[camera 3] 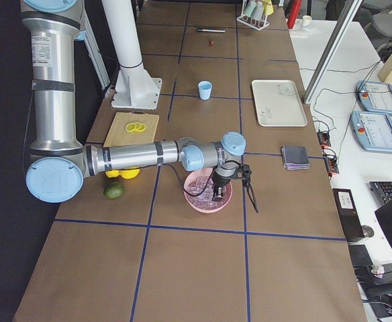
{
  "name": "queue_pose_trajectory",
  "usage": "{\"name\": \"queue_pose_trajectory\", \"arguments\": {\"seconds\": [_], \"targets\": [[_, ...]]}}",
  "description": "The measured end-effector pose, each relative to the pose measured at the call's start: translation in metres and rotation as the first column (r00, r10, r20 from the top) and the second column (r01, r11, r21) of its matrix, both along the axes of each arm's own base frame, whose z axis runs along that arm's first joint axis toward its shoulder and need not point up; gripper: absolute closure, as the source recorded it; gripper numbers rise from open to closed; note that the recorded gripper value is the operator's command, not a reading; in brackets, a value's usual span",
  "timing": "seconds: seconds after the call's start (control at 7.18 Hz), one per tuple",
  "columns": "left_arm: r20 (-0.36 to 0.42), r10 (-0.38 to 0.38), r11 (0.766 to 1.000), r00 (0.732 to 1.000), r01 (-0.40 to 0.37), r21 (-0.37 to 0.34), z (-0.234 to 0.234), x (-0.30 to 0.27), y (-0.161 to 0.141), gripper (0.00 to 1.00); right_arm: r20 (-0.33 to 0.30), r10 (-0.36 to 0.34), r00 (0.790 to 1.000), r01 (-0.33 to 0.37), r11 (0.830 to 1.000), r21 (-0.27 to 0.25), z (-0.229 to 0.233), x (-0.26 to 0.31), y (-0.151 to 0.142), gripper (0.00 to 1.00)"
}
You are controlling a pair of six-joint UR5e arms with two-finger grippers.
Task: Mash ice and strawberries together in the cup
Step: 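Close the right gripper on an ice cube and lift it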
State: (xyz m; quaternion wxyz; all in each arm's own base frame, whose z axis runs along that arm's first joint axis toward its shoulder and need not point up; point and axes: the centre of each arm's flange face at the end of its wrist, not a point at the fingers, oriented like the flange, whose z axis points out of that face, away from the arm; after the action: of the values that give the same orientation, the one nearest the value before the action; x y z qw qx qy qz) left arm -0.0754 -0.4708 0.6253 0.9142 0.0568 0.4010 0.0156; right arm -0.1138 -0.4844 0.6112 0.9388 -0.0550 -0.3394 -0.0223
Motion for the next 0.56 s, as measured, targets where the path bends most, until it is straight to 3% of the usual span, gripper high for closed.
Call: {"name": "queue_pose_trajectory", "arguments": {"seconds": [0.56], "targets": [[0.0, 0.0, 1.0, 1.0, 0.0, 0.001, -0.0001, 0.0, -0.0001, 0.0, -0.009, -0.009, 1.0, 0.009, 1.0, -0.023, 0.0124, -0.0044, 0.0016, 0.37]]}}
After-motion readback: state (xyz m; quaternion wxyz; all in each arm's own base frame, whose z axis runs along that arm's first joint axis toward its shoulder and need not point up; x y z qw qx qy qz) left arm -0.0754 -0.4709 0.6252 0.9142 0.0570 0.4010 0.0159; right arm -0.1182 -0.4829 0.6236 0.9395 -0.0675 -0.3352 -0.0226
